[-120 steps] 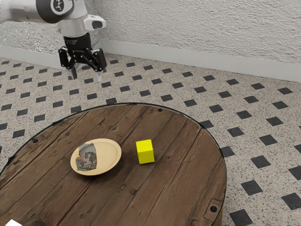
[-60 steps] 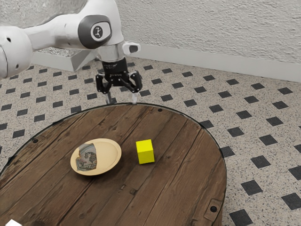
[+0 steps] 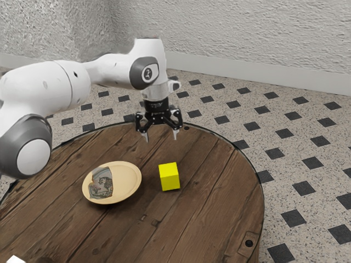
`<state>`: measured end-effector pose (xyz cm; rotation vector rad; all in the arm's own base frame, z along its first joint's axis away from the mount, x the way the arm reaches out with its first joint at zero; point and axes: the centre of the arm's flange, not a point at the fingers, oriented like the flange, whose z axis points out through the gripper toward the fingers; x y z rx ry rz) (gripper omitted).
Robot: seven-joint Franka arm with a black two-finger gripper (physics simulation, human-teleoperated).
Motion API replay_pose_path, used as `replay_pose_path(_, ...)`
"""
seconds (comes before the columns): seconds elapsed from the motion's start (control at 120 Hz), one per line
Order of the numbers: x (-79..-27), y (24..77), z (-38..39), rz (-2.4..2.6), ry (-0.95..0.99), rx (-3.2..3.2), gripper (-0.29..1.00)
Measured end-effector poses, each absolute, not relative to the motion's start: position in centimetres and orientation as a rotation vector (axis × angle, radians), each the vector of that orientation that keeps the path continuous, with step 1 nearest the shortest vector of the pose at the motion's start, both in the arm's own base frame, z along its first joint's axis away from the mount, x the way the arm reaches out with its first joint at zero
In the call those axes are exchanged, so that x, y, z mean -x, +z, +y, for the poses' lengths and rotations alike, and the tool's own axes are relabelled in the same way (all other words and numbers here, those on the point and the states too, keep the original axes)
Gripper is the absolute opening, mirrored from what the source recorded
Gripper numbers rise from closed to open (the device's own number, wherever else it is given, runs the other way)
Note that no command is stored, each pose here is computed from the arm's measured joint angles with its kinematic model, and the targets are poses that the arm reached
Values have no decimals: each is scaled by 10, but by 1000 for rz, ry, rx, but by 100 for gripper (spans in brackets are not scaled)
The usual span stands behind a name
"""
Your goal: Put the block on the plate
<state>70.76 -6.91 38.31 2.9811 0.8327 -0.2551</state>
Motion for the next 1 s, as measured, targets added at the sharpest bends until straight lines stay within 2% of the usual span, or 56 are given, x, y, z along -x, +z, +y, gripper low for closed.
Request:
replay_pose_path(0.292,-677,352,-103,905,-276,-2911,70)
replay_pose_path(0.85,-684,262,-86,1100,-295,-2853,70)
replay_pose_path(1.0,-685,255,-86,1120,-293,-2840,62)
